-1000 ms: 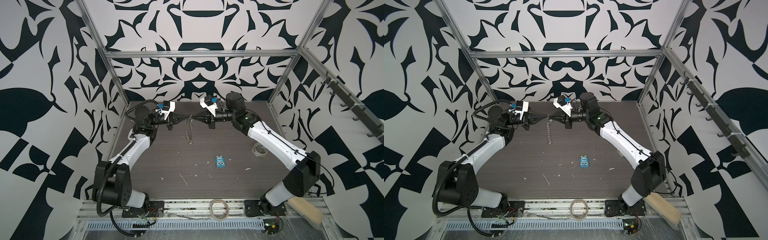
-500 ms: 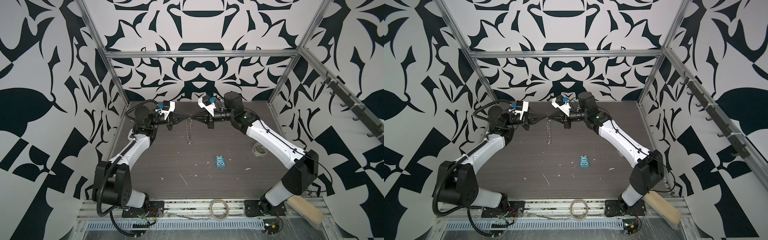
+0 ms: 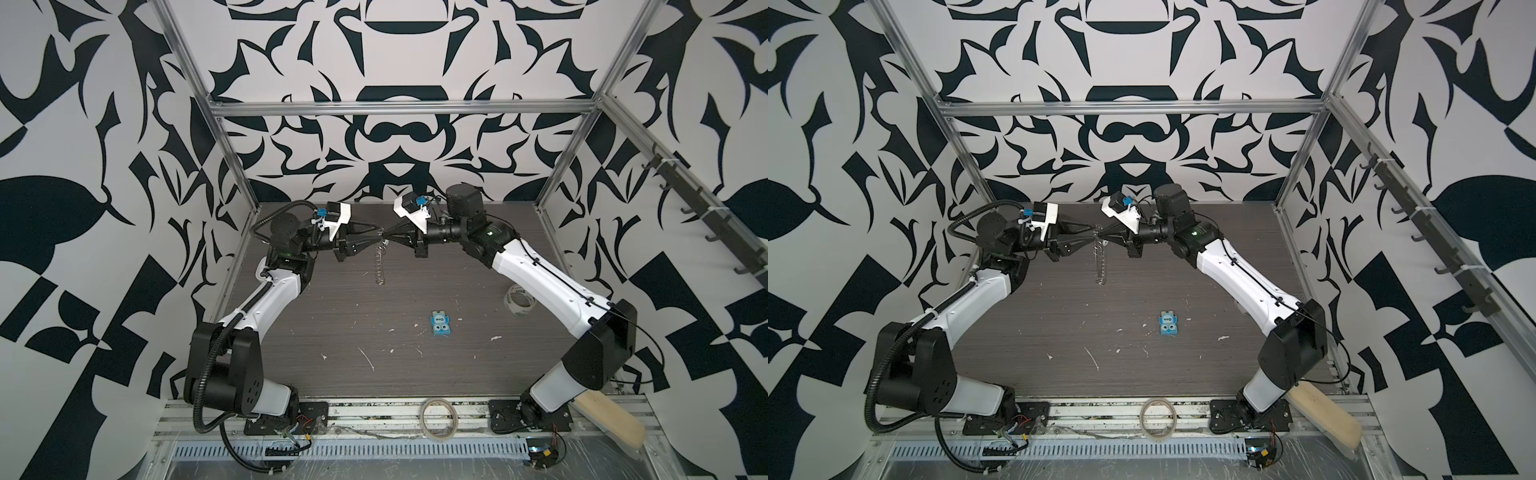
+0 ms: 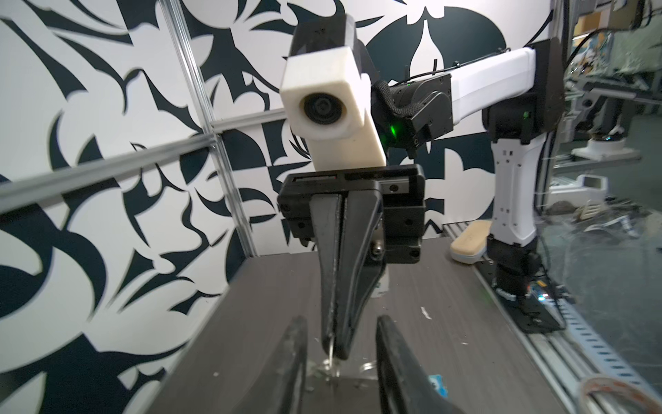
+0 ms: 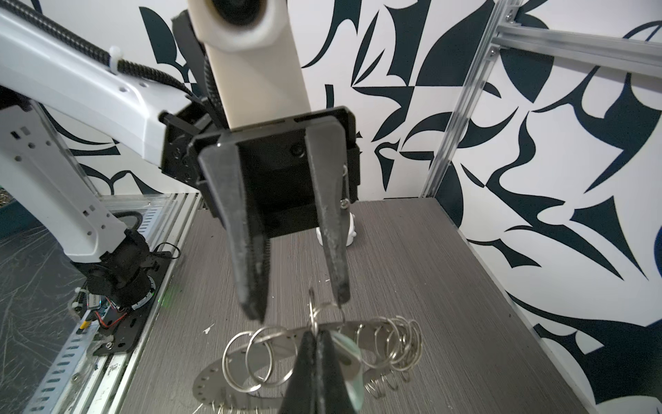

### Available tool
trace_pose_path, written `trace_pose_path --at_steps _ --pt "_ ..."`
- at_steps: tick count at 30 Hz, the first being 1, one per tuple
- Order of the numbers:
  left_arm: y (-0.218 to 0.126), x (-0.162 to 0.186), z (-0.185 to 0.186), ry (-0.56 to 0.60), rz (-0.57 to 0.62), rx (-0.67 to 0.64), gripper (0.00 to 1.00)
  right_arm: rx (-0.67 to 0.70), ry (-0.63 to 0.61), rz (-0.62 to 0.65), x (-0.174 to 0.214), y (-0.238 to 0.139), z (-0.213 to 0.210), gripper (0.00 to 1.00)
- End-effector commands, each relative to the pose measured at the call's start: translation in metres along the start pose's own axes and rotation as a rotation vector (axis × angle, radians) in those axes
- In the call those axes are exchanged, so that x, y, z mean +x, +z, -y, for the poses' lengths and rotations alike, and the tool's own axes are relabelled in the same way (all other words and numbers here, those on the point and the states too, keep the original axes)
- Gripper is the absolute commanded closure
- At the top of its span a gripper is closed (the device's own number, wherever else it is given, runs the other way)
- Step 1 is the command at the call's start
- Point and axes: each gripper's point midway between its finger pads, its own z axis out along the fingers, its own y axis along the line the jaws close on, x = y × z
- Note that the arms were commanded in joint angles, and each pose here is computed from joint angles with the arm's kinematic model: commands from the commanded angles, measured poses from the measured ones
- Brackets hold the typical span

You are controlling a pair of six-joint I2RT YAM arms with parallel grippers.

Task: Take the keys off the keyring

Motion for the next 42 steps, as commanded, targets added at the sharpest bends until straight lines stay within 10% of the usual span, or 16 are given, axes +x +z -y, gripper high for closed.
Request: trace_pose_path --at_steps 1,32,42 --pt "-0.004 -0.014 0.003 0.037 0.013 -0.018 0.5 0.027 -0.084 0.047 -0.031 -0.011 -0.002 1.0" --pt "-0.002 0.011 -0.005 -0.066 -0.123 -0.066 0.75 -0.002 -0.077 0.018 -0.028 -0.01 -0.006 1.0" --pt "-0.004 0.002 -0.002 -0.039 -0.224 -0.088 0.69 0.011 -0.101 -0.035 -0.024 -0.007 -0.005 1.0"
